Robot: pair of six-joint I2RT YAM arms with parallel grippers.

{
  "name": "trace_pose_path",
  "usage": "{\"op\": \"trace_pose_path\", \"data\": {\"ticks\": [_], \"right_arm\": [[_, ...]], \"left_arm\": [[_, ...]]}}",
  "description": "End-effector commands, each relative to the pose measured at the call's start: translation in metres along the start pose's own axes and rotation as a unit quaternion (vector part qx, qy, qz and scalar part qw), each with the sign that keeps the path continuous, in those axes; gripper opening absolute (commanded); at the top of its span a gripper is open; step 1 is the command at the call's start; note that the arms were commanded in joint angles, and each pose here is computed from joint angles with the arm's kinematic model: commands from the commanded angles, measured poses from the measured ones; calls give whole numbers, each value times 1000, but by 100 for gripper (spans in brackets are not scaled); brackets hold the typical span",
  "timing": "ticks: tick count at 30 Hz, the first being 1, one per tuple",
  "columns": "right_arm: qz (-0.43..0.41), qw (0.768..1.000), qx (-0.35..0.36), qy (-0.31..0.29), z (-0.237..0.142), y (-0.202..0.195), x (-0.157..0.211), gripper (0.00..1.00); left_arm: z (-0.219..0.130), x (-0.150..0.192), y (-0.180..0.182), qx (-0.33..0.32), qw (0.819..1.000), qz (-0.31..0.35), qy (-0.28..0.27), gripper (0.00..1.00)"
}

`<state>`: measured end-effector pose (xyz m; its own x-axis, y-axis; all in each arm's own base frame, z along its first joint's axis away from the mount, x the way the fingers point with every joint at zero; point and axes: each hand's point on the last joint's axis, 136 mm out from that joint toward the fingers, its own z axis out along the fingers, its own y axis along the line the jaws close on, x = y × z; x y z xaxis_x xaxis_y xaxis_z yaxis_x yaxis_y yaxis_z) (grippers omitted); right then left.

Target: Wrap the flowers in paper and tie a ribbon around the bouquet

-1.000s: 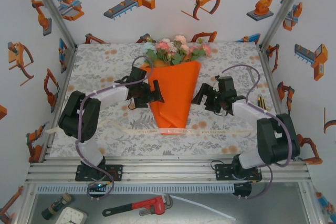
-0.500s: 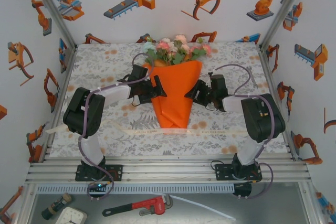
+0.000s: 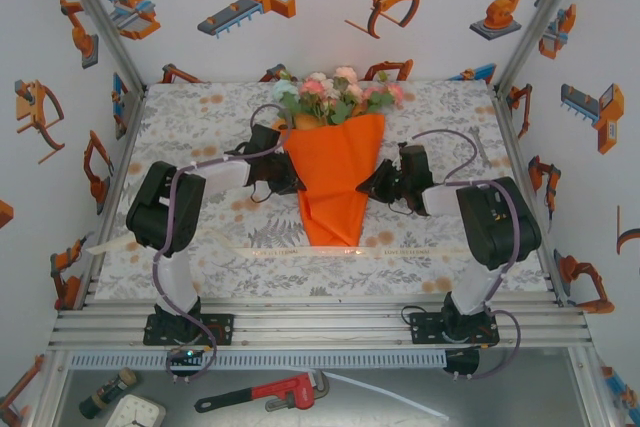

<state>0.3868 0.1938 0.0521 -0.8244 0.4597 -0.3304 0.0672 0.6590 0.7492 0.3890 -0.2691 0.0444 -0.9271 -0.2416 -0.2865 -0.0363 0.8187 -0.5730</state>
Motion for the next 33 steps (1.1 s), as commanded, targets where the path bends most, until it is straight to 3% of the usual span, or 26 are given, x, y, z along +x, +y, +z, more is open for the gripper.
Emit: {"op": "trace_pose_path", "data": {"ticks": [1,6,14,21,22,25,28,33], "right_arm": [[-17,999,-36,-19,-15,41,-16,21],[-29,999,-38,-16,-29,56,-17,17],[-41,999,-24,-8,-46,66,-5,16],[-36,998,44,3,-50,18,32,23],[-34,998,53,9,-48,11,36,29],[-26,996,85,25,-44,-8,46,49],[-25,993,114,16,-50,-16,43,67],[-46,990,136,-19,-67,-7,24,78]], "left_arm": [[-15,-8,-13,21,1000,-14,3,17],[-37,-11,-34,61,998,-8,-4,0],[-65,-3,-51,91,996,-7,-6,0],[-60,41,-18,47,999,-16,19,0],[-56,47,-13,45,998,-20,25,2],[-48,57,-1,28,999,-23,35,31],[-49,51,8,4,1000,-12,15,49],[-55,33,8,-23,1000,13,-13,64]]}}
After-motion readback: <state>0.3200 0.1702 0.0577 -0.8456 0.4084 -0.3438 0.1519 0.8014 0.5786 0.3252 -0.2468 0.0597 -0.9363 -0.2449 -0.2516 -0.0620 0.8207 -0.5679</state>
